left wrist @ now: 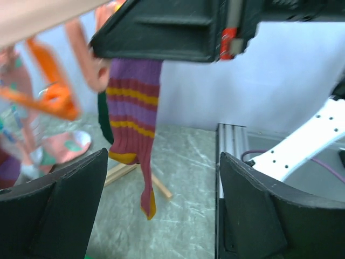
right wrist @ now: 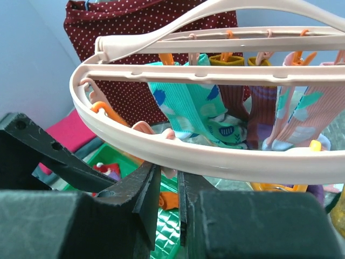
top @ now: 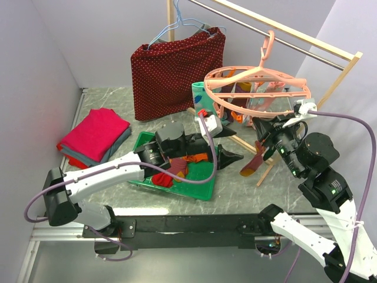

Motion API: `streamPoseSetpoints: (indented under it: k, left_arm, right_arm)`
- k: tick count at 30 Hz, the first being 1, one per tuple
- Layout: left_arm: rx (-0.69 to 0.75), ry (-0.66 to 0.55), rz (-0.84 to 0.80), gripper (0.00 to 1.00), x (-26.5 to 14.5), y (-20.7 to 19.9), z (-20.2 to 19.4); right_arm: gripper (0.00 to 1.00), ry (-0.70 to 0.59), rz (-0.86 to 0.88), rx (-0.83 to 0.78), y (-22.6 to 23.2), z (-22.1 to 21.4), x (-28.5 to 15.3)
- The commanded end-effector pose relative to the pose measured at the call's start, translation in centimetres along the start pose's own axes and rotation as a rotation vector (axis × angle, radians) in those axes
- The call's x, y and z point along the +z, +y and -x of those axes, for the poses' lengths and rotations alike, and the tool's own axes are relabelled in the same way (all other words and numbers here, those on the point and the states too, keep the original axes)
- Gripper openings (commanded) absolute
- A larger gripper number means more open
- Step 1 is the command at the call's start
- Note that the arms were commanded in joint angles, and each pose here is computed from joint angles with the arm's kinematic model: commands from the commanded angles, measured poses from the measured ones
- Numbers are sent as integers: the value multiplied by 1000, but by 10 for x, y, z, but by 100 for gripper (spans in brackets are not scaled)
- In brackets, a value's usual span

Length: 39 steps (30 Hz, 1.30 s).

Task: Clip the socks to the hanger
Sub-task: Open the clamp at the hanger.

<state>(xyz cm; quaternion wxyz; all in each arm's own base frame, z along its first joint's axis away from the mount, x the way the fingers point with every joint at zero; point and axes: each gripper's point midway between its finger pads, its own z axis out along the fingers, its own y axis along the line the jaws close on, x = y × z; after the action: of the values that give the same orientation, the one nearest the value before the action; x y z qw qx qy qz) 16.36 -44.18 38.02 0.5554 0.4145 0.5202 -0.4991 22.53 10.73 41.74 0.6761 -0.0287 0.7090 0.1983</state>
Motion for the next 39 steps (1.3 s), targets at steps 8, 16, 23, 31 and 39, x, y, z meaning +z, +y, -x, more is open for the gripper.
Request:
streamPoseSetpoints:
  k: [8,16,23,31,39]
  left_arm:
    - [25,-105,-246,79,22,-39,48]
    - [47,-137,-68,79,38,6,48]
    - [44,-168,4,78,43,32,50]
    - [48,-213,-19,73,47,36,65]
    - [40,-229,-71,60,54,30,72]
  right_arm:
    - [0,-28,47,-34,8,18,-6]
    - [0,-40,71,-34,12,23,-8]
    - [0,-40,82,-38,14,25,-9]
    - [0,-31,90,-39,16,22,-9]
    - [1,-31,98,-37,17,21,-8]
